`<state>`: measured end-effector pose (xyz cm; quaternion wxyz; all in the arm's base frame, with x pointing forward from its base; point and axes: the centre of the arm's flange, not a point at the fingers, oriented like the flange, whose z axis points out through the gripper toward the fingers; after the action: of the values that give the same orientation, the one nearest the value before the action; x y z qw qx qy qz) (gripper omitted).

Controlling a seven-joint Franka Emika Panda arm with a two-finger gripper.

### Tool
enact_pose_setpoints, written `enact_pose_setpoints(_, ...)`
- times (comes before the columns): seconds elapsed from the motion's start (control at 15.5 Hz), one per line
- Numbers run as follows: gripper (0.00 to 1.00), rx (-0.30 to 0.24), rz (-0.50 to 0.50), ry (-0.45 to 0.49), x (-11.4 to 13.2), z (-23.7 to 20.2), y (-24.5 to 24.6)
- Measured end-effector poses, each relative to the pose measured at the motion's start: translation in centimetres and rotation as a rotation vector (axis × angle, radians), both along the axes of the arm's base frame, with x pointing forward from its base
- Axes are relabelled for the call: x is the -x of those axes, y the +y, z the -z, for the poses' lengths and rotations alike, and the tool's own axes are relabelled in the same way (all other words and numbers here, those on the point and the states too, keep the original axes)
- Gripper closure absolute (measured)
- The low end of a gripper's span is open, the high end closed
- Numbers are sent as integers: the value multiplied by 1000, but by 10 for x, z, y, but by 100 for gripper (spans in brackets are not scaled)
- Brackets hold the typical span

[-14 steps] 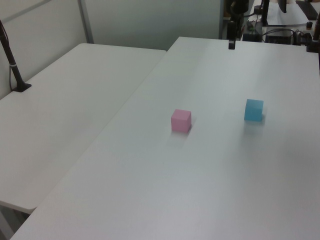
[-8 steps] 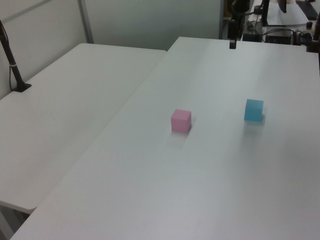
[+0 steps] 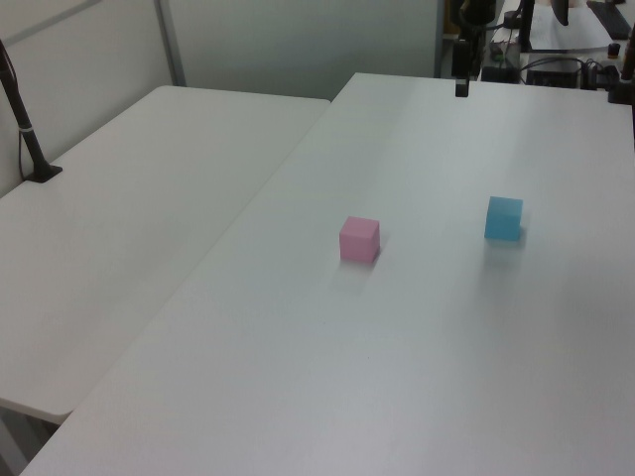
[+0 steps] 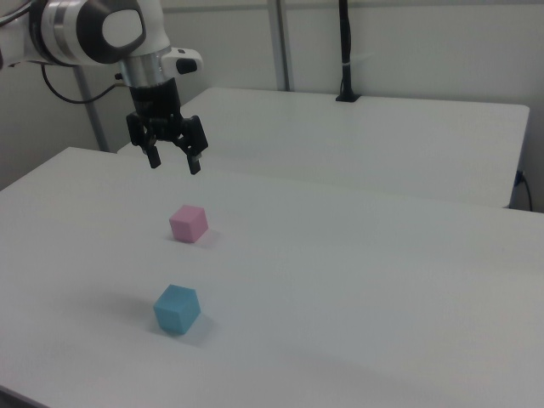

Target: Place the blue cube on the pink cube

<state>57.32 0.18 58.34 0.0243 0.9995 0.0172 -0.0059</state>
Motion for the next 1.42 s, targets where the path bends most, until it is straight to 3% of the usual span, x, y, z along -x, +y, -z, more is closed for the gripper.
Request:
enact_pose_setpoints(0.39,0,-1,-1,-1,8,-6,1)
enact_pose_setpoints(0.97,0,-4,-11,27,82,-4,2)
enact_pose_setpoints(1.16,0,-5,-42,46,106,13,7)
enact_pose_setpoints(1.42,0,-8,-95,39,113,62,10)
